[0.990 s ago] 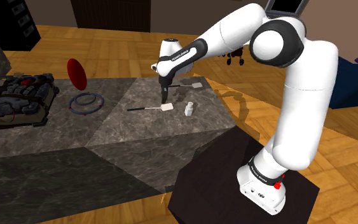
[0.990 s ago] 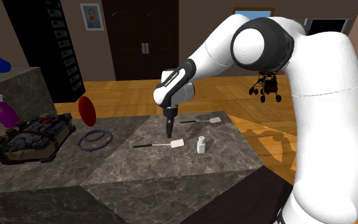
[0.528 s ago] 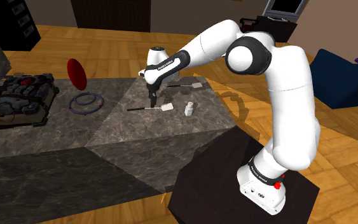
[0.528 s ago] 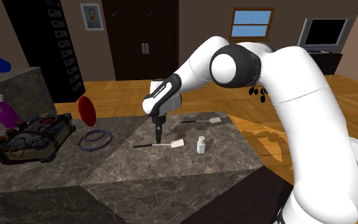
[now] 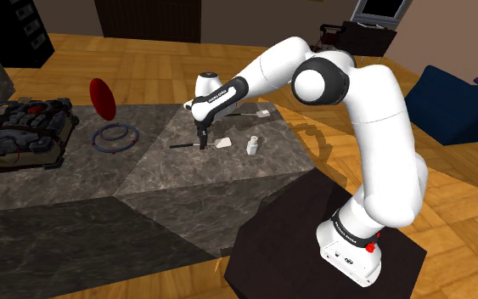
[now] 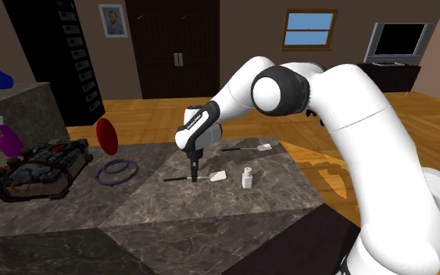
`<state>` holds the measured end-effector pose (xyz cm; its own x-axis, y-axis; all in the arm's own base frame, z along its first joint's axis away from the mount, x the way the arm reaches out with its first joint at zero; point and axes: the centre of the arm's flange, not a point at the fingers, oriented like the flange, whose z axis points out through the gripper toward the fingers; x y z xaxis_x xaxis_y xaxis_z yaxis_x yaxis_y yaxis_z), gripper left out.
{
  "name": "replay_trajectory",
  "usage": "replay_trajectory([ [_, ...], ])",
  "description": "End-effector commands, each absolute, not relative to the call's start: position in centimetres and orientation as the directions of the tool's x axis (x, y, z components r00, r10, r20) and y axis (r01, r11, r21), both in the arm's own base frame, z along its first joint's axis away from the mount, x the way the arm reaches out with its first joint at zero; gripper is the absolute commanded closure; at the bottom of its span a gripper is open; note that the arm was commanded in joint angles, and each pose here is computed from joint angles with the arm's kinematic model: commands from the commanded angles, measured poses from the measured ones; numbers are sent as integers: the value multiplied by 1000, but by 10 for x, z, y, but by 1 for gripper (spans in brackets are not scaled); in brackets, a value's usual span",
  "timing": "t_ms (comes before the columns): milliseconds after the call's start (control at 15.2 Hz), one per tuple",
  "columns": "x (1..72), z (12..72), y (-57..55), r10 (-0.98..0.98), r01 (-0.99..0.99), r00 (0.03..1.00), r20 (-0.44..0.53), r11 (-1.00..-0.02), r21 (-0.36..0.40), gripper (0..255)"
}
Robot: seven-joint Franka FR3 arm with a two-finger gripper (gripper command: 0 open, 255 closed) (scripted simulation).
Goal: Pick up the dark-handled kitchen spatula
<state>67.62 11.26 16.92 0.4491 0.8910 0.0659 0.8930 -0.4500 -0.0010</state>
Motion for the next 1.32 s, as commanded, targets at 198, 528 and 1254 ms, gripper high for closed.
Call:
replay_trajectory([
  [198, 676, 166, 112, 891, 893, 449, 66, -450, 0, 255],
  [528, 676, 166, 112, 891, 893, 449, 66, -450, 0, 255],
  [1254, 676, 213, 112, 891, 893, 449, 66, -450, 0, 255],
])
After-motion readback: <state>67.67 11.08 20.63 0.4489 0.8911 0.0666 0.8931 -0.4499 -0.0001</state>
